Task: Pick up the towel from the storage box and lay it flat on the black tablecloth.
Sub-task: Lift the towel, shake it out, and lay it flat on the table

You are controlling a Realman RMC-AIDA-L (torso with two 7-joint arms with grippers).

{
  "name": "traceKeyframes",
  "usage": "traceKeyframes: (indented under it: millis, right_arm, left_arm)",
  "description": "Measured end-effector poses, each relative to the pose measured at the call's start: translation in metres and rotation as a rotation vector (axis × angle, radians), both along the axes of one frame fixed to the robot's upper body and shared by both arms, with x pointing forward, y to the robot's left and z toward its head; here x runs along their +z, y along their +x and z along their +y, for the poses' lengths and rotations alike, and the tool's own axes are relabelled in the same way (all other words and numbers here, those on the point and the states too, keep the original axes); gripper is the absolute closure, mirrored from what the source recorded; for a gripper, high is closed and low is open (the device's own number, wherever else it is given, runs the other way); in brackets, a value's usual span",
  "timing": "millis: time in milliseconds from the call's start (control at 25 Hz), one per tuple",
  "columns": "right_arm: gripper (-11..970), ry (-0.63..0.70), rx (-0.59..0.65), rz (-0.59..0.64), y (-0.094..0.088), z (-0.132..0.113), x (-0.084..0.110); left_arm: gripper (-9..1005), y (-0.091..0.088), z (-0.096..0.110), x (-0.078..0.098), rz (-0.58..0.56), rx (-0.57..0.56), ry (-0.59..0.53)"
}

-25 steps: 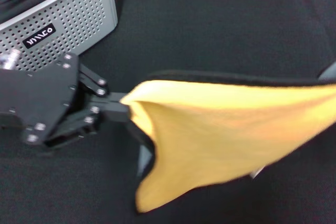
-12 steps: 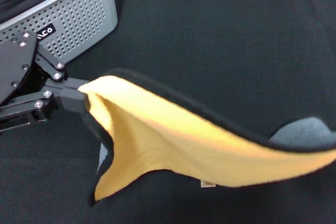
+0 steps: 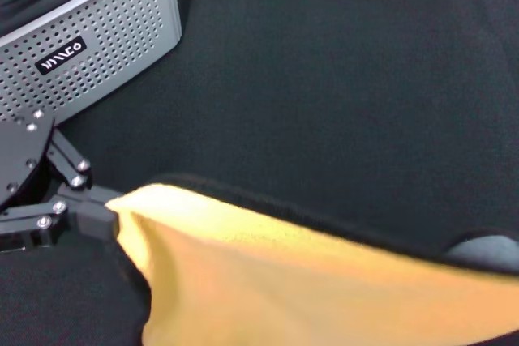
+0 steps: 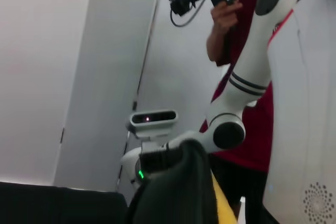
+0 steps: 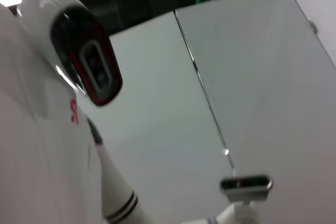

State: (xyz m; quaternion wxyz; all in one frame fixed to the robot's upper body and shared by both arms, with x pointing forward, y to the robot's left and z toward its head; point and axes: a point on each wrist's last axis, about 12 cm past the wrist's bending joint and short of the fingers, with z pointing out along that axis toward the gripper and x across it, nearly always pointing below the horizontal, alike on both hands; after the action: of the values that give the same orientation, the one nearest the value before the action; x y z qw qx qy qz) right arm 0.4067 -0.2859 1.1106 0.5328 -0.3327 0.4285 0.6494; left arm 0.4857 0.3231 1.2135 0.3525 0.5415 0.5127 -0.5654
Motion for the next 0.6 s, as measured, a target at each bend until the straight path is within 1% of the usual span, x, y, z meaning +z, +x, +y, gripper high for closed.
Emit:
traceKeyframes:
  millis: [120, 200, 320, 440, 480, 520, 560, 600]
  right_arm:
    - [885, 0.038, -0.058, 0.027, 0.001, -0.008, 0.002]
    - [884, 0.044, -0.108, 0.057, 0.010, -0.011, 0.000]
    - [883, 0.006, -0.184, 0.122, 0.037, -0.006, -0.009]
    - [881, -0.088, -0.227, 0.167, 0.067, 0.008, -0.017]
    - [881, -0.136, -0.244, 0.183, 0.078, 0.015, -0.021]
    - [880, -0.166, -0.258, 0.193, 0.083, 0.018, -0.023]
    - [880, -0.219, -0.286, 0.208, 0.094, 0.025, -0.028]
    - [880, -0.252, -0.304, 0.215, 0.100, 0.029, -0.030]
  left_arm:
    - [985, 0.002, 0.004, -0.004, 0.004, 0.030, 0.019]
    - [985, 0.010, 0.006, -0.009, -0.007, 0.084, 0.031]
    - [986, 0.024, 0.004, -0.019, -0.020, 0.167, 0.059]
    - [986, 0.040, -0.003, -0.033, -0.017, 0.247, 0.121]
    - [986, 0.045, -0.006, -0.038, -0.014, 0.276, 0.148]
    - [986, 0.051, -0.010, -0.043, -0.013, 0.308, 0.179]
    - [986, 0.056, -0.014, -0.049, -0.010, 0.337, 0.219]
    - [986, 0.062, -0.018, -0.056, -0.008, 0.367, 0.267]
